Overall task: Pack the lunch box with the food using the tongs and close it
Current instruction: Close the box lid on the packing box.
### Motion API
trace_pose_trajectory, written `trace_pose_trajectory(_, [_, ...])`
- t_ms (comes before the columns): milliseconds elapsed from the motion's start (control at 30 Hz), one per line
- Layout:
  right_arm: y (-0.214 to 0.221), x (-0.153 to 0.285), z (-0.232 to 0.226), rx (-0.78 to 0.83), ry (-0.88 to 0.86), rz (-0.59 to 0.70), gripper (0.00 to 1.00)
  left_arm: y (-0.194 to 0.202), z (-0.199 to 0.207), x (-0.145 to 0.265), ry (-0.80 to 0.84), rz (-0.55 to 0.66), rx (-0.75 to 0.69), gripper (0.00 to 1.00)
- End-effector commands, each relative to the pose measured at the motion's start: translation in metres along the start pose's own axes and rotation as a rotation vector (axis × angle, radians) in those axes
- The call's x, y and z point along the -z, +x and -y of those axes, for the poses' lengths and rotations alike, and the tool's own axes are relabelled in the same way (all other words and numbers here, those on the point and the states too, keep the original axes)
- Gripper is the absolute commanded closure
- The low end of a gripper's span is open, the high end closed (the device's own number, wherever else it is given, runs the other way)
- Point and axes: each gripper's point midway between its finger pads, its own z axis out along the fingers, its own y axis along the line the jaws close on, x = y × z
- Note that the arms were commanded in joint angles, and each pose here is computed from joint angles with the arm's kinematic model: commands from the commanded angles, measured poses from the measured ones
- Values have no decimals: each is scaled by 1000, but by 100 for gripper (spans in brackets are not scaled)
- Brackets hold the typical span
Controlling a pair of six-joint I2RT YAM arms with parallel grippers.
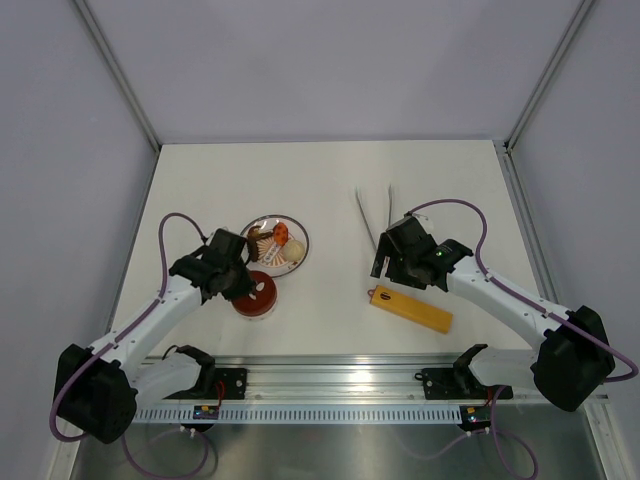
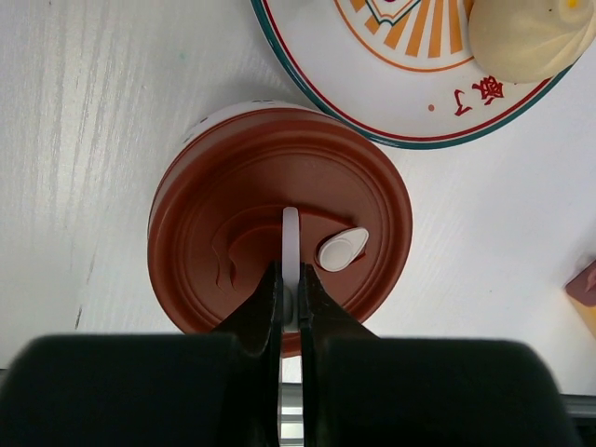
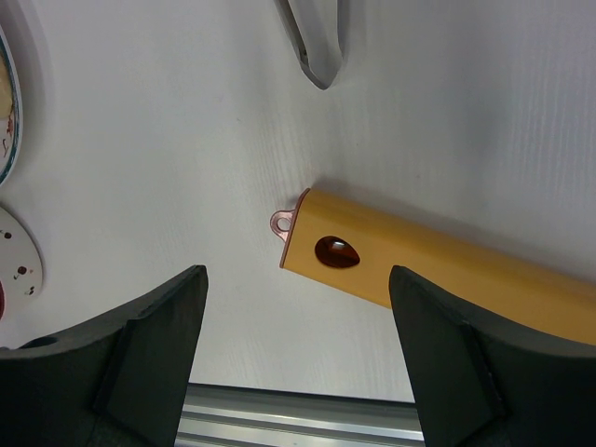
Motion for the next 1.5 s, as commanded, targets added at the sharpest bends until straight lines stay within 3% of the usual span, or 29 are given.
trace_pose_trajectory(0, [-3,-1,-3,-3,-19,15,13,31,-44,-13,-188,-95,-32,96])
trace_pose_trajectory(100, [-2,-1,-2,1,-18,12,13,30,-44,-11,-192,-88,-32,86])
trace_pose_trajectory(367, [-3,-2,-4,5,-23,13,13,31,-40,-10,-176,-92,-23,78])
trace_pose_trajectory(567, [-3,-2,-4,10,-23,9,13,24,-34,-2,-151,-75,-37,58])
trace_pose_trajectory(700, [-3,-2,-5,10,-24,10,13,2,-24,16,-131,-1,-57,48])
trace_pose_trajectory(867, [-5,-2,-7,12,-26,10,13,-18,-21,35,-143,67,-86,45])
trace_pose_trajectory(1033, [-6,-3,-9,16,-26,10,13,-32,-17,42,-156,102,-119,29])
trace_pose_trajectory(1300, [-8,-2,-9,21,-22,10,13,-34,-1,36,-111,89,-156,28])
trace_pose_trajectory(1467, [-7,-3,-9,18,-21,7,13,-38,8,39,-86,107,-152,37])
